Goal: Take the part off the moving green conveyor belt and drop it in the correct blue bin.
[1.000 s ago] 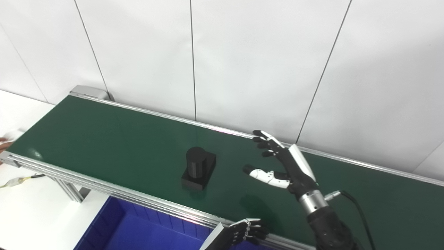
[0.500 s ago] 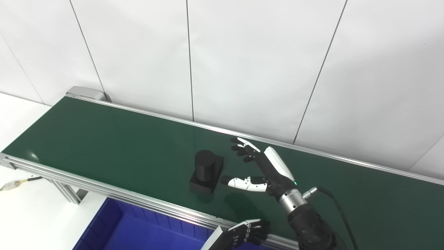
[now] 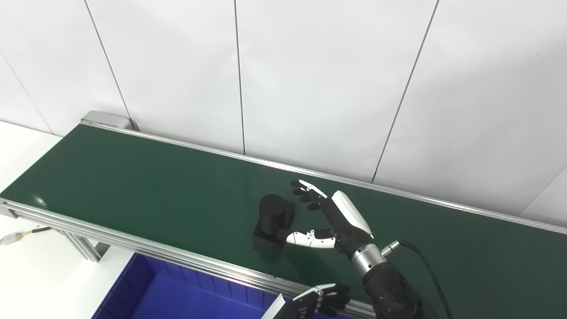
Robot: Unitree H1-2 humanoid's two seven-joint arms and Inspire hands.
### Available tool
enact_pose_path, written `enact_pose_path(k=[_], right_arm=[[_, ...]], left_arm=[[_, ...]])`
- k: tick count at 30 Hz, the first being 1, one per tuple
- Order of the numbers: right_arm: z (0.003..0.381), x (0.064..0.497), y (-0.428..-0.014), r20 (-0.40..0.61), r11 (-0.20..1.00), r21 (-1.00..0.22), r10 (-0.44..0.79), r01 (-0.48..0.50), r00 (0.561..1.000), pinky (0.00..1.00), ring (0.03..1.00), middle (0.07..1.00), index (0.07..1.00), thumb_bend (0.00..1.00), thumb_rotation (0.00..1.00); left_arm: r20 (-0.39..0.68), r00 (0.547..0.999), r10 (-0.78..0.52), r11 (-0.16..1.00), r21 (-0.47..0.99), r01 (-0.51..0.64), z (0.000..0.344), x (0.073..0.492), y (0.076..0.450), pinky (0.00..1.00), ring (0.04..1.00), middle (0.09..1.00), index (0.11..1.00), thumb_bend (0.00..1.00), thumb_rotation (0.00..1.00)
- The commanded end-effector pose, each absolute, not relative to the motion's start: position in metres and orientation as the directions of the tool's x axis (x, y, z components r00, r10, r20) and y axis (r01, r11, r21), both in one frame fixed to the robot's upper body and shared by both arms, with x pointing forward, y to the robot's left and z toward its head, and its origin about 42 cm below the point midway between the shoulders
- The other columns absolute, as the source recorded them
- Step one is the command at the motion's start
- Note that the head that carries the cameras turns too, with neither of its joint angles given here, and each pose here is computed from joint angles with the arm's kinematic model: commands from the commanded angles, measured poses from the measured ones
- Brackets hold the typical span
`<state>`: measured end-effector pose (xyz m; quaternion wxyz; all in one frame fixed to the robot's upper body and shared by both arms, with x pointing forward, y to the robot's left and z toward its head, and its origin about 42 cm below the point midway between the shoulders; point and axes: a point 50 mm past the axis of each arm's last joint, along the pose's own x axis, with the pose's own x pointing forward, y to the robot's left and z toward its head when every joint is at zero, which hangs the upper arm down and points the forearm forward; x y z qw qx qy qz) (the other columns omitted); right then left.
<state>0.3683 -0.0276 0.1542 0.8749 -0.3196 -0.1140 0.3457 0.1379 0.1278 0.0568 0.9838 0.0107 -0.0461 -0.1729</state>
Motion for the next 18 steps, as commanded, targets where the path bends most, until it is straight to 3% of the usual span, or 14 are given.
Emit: enact_pose_path(k=[1,18], right_arm=[[0.174,0.372,-0.013,0.051,0.584,-0.644,0.677,-0.494,0.734,0.74,0.817,0.845,0.904,0.64,0.40],[0.147,0.388,-0.007,0.017,0.592,-0.675,0.608,-0.440,0.794,0.71,0.783,0.812,0.866,0.66,0.30]], left_arm=[[0.145,0.928,-0.343,0.939,0.031,0.342,0.069,0.137,0.123,0.74,0.778,0.795,0.831,0.76,0.76],[0.159,0.925,-0.345,0.938,0.027,0.345,0.077,0.131,0.118,0.74,0.774,0.793,0.829,0.77,0.79]])
